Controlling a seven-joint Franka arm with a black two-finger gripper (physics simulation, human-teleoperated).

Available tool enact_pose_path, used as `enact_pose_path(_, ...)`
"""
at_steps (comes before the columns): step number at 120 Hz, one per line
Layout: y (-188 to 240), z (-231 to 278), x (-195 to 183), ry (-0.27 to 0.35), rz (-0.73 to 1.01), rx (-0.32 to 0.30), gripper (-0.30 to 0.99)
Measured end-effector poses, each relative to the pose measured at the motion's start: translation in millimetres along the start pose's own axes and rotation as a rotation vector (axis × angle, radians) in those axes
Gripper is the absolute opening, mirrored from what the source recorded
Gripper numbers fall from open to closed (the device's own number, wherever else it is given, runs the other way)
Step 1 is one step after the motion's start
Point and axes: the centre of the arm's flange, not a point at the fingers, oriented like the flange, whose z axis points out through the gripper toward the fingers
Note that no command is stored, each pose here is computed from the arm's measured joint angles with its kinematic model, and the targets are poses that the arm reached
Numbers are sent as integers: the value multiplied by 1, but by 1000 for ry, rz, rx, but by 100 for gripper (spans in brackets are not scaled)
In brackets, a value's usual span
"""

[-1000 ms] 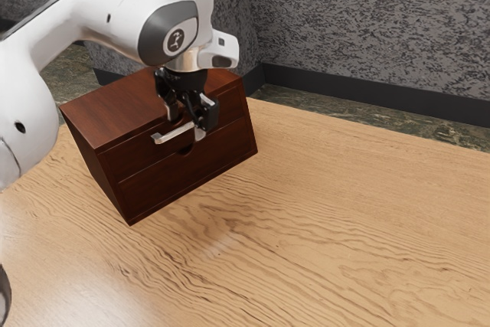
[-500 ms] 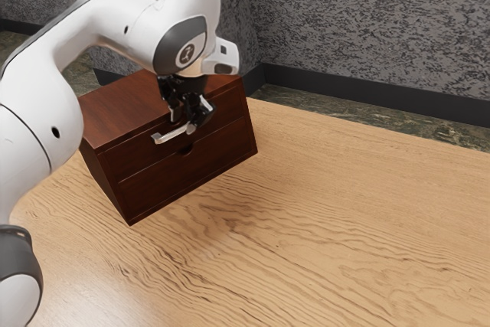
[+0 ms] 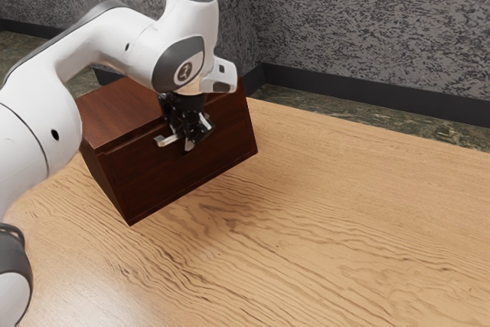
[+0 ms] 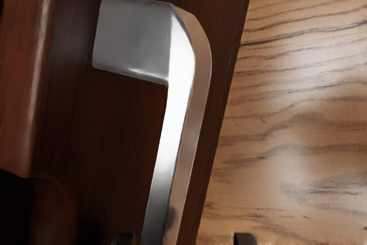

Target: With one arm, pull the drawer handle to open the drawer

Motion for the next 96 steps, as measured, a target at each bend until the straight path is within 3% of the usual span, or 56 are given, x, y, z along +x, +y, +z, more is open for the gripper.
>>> enact_pose_path(33,46,-24,-13,42,77,-15,6)
enact_pose_path(96,112,-49,-39,87,177,-37,5)
